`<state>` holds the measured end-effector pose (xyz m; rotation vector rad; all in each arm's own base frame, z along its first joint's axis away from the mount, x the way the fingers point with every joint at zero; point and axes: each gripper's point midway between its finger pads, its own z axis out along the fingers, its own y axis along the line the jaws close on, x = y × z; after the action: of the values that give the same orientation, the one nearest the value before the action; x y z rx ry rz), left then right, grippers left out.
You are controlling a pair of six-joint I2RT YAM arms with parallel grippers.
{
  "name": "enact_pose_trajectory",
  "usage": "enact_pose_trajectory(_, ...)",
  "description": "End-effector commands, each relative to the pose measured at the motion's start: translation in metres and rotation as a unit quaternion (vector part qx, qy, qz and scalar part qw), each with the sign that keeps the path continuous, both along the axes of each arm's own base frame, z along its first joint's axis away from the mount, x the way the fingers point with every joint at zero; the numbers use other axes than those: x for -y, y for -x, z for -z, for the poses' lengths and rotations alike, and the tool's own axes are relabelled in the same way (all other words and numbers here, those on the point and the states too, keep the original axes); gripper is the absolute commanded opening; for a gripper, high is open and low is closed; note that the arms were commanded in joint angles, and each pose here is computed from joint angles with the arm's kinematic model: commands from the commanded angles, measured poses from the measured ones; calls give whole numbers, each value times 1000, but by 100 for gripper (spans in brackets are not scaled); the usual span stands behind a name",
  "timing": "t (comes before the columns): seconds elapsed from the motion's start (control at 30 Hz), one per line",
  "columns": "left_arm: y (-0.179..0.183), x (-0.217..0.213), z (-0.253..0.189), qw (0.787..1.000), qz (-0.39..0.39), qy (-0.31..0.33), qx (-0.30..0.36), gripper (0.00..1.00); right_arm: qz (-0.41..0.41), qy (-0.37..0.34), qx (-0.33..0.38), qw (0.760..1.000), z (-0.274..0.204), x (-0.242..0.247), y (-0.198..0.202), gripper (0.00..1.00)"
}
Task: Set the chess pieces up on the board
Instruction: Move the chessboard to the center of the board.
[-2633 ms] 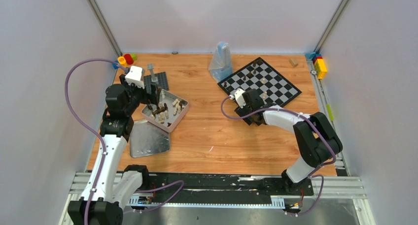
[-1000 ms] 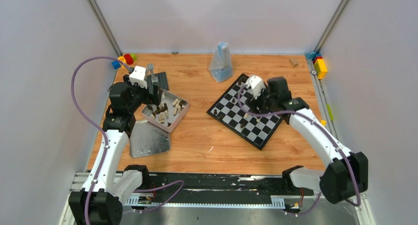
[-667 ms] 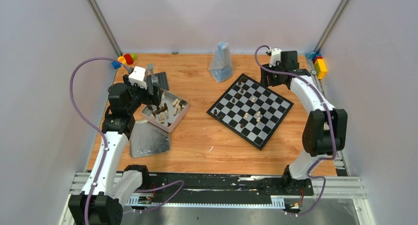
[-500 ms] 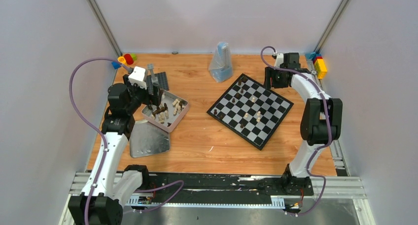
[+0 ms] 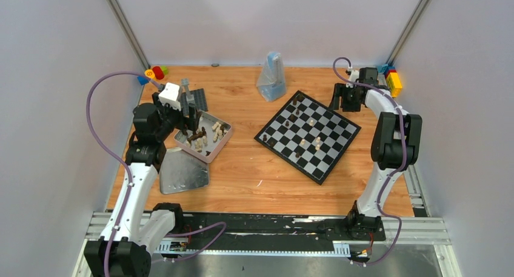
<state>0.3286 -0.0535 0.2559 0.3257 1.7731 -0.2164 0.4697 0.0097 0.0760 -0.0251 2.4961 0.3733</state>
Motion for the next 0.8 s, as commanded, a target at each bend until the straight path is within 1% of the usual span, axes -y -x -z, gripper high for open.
enact_pose_trajectory(0.0,-1,1,-10,1000,4,3,22,100,15,-28,22,999,-9,12,-17,65)
enact_pose_trajectory(0.17,-1,1,-10,1000,5,3,22,100,27,-39,2,999,6,22,-10,65)
enact_pose_trajectory(0.33,-1,1,-11,1000,5,3,24,100,16,-52,-22,998,20,22,11,65)
enact_pose_trajectory(0.6,0,1,-11,1000,5,1,26,100,-44,-88,-48,994,22,1,52,65)
enact_pose_trajectory(0.67,0,1,-12,1000,5,0,26,100,-62,-108,-56,991,20,-8,63,65)
enact_pose_trajectory(0.77,2,0,-13,1000,4,-1,29,100,-102,-155,-69,980,13,-27,85,65)
